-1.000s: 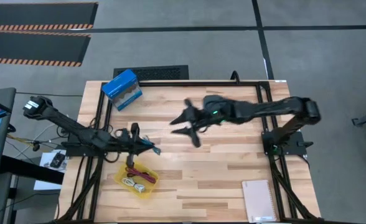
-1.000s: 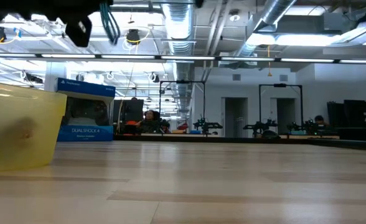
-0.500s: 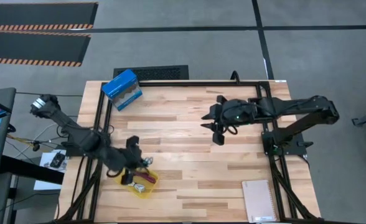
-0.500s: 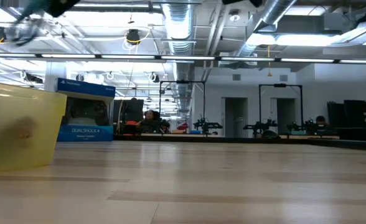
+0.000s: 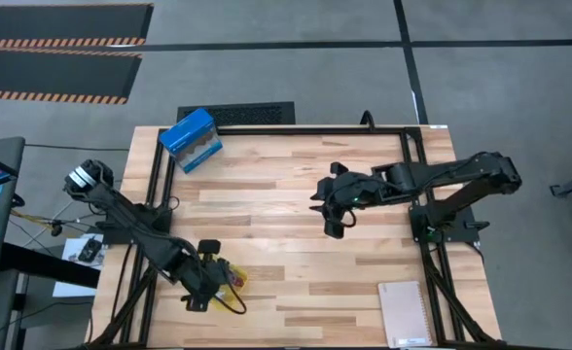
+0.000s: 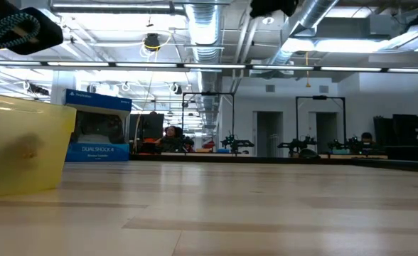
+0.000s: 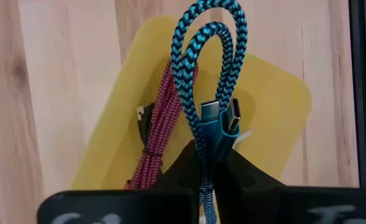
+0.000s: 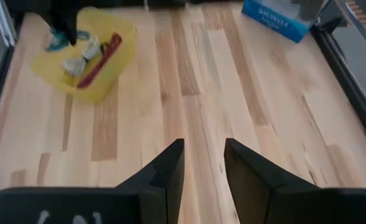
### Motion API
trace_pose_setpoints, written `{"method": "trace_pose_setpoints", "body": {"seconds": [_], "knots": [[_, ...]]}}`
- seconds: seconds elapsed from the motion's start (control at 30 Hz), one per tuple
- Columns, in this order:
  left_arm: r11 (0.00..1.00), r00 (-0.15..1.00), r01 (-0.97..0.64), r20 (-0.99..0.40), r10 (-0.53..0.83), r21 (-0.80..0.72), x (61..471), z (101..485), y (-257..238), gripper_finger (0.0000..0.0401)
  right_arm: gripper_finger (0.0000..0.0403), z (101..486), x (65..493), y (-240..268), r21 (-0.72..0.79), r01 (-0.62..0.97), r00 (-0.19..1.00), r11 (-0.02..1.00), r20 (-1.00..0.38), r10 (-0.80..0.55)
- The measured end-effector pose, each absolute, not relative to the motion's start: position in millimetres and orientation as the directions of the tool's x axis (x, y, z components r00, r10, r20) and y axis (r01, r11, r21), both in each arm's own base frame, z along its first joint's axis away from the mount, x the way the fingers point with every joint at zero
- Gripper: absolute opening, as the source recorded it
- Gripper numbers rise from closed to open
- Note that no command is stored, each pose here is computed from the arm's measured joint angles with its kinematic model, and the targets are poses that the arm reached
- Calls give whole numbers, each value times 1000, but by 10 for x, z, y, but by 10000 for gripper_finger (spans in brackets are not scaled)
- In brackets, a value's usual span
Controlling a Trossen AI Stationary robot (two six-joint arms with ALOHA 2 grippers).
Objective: Pick and place USB-C Cables
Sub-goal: Put the blue charger cable into the yellow bin
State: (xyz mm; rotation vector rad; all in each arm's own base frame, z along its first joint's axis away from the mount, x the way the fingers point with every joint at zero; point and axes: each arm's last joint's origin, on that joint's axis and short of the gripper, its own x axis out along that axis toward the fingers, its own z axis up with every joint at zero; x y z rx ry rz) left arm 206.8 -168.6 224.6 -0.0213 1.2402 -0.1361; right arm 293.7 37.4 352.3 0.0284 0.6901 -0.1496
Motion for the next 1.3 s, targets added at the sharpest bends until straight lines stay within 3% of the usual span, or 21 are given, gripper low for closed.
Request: {"method": "trace_pose_setpoints", "body": {"seconds": [0.4,0.5,0.83,1.3], "knots": [[946,216,323,-975,-40,32,1938,2141,-1659,0,134,3518,2950,376,-22,146,764,989,-633,-127],[940,234,340,-970,-59,24,1946,2081,-1664,0,134,3516,2949,376,-23,146,762,989,-634,-127],[898,126,437,-992,4,59,2007,1788,-1714,1,134,3517,2966,379,-27,140,769,990,-627,-126],[878,78,478,-997,-13,26,2043,1676,-1747,56,137,3518,2967,380,-24,137,770,990,-626,-122]]}}
